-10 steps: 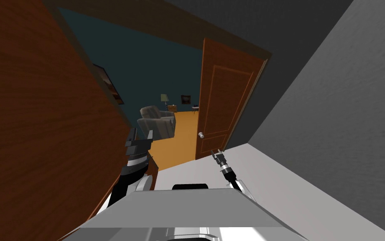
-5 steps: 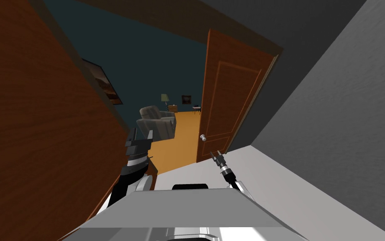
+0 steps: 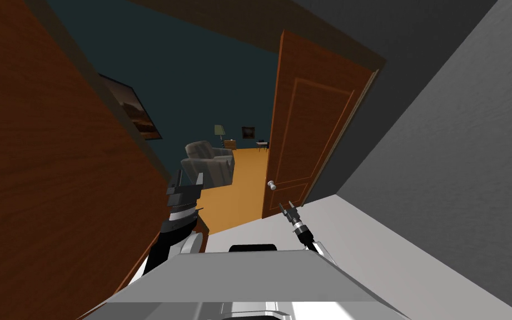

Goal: Pull the door open

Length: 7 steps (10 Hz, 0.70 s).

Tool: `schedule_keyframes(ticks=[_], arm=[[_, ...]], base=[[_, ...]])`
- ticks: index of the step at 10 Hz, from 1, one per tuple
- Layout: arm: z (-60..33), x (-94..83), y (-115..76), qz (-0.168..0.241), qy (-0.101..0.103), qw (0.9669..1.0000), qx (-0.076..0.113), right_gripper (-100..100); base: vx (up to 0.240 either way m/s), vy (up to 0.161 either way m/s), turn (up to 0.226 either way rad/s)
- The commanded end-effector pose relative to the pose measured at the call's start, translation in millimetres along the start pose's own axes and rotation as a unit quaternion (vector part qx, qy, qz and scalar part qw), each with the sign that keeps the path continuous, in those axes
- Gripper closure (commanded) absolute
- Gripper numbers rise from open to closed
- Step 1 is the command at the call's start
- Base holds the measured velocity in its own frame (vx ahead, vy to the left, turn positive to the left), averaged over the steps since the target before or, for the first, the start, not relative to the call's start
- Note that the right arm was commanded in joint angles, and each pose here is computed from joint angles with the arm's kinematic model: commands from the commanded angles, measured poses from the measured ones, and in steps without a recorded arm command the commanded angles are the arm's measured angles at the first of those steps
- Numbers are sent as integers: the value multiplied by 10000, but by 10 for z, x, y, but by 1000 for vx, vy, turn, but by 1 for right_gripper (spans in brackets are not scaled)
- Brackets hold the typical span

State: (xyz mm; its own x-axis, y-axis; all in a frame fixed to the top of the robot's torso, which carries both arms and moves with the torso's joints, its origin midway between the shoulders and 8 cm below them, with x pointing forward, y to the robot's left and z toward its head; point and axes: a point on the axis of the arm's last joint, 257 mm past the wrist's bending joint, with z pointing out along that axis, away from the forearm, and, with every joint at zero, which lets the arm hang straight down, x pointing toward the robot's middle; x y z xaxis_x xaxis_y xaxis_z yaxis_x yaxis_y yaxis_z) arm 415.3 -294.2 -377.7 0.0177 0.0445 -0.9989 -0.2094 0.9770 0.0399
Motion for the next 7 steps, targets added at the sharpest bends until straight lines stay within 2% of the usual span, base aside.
schedule_keyframes(ticks=[1, 3, 4, 5, 7], arm=[[-13, 61, 17, -88, 57, 9999, -28, -100], [-34, 137, 40, -192, 131, 9997, -66, -100], [-31, 122, 23, -150, 112, 9998, -49, -100], [-45, 122, 3, -161, 105, 9998, -68, -100], [-62, 121, -25, -160, 103, 9998, -78, -100]], base=[[111, 27, 18], [123, 26, 14], [52, 11, 3], [150, 77, 35], [172, 151, 13]])
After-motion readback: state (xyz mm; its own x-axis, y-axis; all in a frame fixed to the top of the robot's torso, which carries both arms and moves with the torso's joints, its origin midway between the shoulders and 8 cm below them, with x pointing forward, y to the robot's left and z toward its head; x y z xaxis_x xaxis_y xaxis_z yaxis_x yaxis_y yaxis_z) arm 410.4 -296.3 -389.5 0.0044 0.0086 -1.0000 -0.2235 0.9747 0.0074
